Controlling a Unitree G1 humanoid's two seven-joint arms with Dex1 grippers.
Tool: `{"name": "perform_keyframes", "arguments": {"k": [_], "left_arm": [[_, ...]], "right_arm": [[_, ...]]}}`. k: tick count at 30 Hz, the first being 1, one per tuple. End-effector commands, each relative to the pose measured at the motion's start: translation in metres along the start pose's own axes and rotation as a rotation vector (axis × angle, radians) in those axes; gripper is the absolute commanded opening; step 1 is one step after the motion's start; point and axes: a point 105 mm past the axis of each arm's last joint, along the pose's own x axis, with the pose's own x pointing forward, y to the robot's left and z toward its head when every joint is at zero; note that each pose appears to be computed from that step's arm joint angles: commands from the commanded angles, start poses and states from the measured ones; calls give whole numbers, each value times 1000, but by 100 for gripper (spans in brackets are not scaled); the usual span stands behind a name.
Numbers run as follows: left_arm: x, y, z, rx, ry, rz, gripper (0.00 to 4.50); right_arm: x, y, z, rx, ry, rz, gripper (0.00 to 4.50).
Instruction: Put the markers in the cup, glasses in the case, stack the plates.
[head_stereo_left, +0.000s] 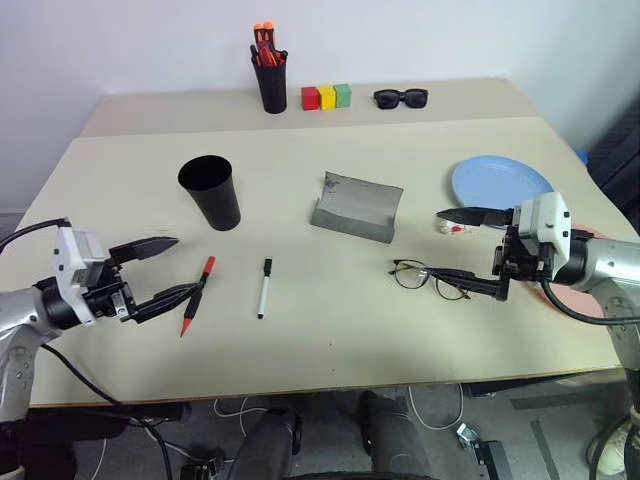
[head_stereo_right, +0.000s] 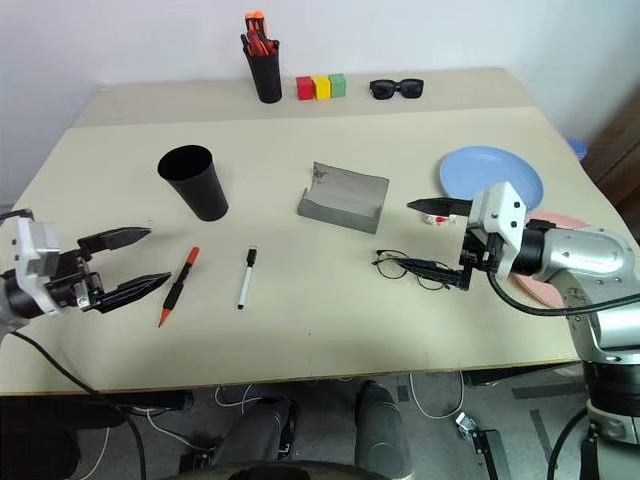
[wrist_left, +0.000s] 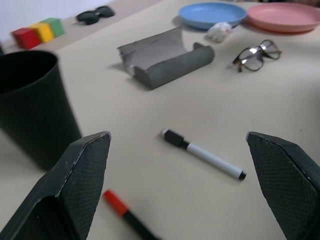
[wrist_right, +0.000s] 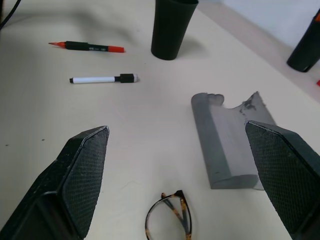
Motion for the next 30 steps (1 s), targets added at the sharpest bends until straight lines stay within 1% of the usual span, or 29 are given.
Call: {"name": "perform_keyframes", "arguments": {"k": [1, 6, 9, 12, 14, 16, 18, 21, 24, 26, 27, 28, 30], "left_arm": [[-4, 1, 13, 82, -27, 44, 450], [-6, 5, 13, 69, -25, 85, 450], [-5, 13, 14, 47, 5, 140, 450], [-6, 19, 19, 40, 6, 220, 450], [-7, 23, 22, -42, -3, 294, 450], [-4, 19, 25, -72, 6, 310, 450], [2, 15, 21, -139, 33, 319, 450], [12, 12, 10, -192, 131, 343, 450], [14, 25, -4, -219, 216, 472, 450], [25, 22, -8, -289, 239, 487, 450], [30, 19, -11, -278, 298, 493, 450], [31, 18, -16, -304, 343, 519, 450], [32, 14, -21, -327, 406, 531, 450]], "right_arm": [[4, -6, 10, -34, -30, 6, 444], [16, -11, 10, -57, -54, -11, 444], [20, -15, 11, -62, -74, -33, 444], [29, -11, 8, -74, -90, -50, 444], [35, -13, 12, -86, -117, -87, 444], [39, -11, 19, -76, -147, -95, 444], [40, -8, 20, -89, -143, -96, 444], [41, -4, 21, -84, -149, -112, 444], [47, 1, 22, -78, -166, -137, 444], [50, 5, 22, -74, -170, -143, 444], [50, 6, 21, -72, -172, -152, 444], [49, 6, 21, -71, -173, -161, 444], [51, 7, 21, -71, -173, -172, 444]]}}
